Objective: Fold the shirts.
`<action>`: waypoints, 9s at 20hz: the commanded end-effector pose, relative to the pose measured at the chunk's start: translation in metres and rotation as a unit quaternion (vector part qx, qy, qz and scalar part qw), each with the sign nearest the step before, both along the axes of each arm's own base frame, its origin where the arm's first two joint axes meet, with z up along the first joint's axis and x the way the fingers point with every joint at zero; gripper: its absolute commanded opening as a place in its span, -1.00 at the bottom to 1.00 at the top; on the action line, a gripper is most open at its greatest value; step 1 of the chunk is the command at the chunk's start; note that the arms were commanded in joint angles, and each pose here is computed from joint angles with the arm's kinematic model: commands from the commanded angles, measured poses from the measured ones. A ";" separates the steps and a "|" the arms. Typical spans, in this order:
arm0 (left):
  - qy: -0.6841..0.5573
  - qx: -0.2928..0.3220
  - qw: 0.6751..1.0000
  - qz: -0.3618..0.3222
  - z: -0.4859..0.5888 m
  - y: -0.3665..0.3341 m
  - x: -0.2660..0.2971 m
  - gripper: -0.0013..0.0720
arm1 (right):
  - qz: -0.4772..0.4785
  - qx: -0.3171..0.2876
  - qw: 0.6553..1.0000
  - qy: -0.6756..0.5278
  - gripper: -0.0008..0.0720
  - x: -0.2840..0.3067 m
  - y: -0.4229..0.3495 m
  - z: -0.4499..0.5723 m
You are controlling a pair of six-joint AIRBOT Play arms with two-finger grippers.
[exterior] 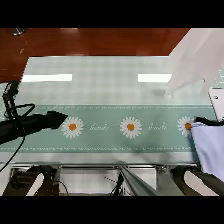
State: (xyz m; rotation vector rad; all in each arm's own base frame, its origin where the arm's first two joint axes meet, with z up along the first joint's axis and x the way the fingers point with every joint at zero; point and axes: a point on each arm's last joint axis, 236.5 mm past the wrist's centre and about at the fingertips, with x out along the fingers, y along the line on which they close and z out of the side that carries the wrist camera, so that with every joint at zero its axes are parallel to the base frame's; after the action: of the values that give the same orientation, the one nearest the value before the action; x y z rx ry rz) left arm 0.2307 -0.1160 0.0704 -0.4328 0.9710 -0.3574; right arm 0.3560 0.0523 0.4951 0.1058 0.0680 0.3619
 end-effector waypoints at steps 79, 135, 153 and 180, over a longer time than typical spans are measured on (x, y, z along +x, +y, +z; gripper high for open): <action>-0.328 -0.173 0.927 -0.059 0.302 -0.025 0.165 -0.91 | 0.013 0.023 0.987 0.159 -0.89 0.043 0.032 -0.094; 0.186 -0.168 0.967 0.046 -0.148 0.011 0.028 -0.92 | -0.118 0.217 0.726 0.642 0.73 -0.129 -0.052 -0.571; 0.193 -0.167 0.967 0.017 -0.146 0.001 0.034 -0.91 | 0.037 0.184 0.716 0.672 -0.77 -0.072 0.056 -0.592; -0.604 0.256 0.716 0.241 0.488 0.083 -0.147 -0.91 | -0.147 -0.047 0.988 0.003 -0.89 -0.235 -0.022 -0.002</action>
State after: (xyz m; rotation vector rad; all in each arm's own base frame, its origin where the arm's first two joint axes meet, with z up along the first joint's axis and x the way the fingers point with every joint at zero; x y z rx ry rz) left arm 0.1262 -0.0424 0.5652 0.0609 -0.3723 0.0637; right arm 0.1495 0.0385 0.5072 0.0257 0.0453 0.1128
